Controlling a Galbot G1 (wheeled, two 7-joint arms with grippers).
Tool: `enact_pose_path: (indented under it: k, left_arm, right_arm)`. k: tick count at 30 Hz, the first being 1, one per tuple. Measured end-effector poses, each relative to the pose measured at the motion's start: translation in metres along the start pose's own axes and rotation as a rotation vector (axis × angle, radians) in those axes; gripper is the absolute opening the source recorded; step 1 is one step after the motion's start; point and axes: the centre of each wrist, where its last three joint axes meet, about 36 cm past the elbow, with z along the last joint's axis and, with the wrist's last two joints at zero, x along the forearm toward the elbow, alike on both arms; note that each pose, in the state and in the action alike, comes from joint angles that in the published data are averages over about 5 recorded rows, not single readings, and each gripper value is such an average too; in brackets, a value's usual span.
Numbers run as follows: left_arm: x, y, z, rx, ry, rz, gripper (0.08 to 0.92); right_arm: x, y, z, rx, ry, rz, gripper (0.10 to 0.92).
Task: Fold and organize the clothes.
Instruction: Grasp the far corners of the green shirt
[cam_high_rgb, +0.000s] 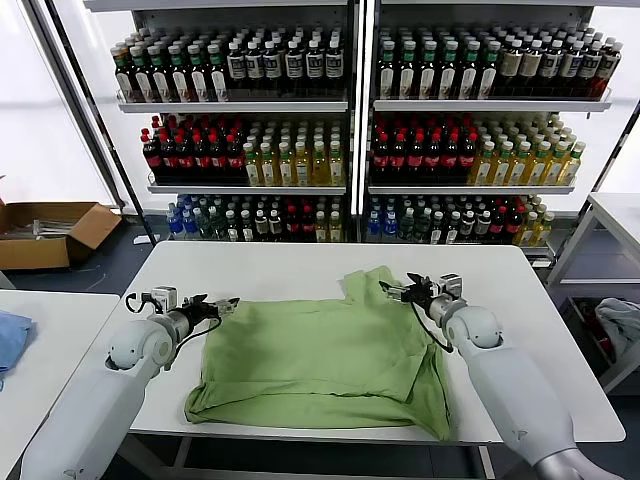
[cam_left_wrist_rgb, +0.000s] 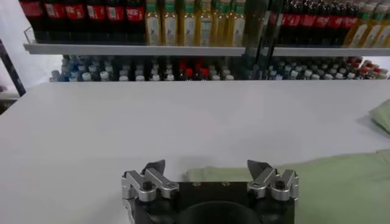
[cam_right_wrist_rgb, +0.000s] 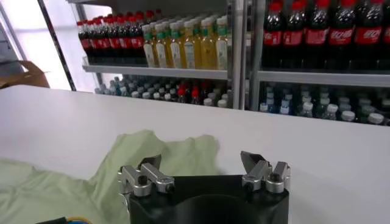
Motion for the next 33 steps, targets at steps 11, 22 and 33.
enact_pose_path:
  k: [11, 22, 33]
  left_arm:
    - [-0.006, -0.008, 0.014, -0.014, 0.028, -0.004, 0.647]
    - [-0.004, -0.018, 0.033, -0.015, 0.047, 0.004, 0.355]
    - [-0.001, -0.021, 0.035, -0.01, 0.031, 0.024, 0.095]
  right_arm:
    - [-0.024, 0.01, 0.0, 0.006, 0.051, 0.016, 0.75]
    - [-0.027, 0.013, 0.006, 0.003, 0.066, -0.003, 0.43]
    - [-0.012, 0.016, 0.005, -0.051, -0.004, -0.043, 0.127]
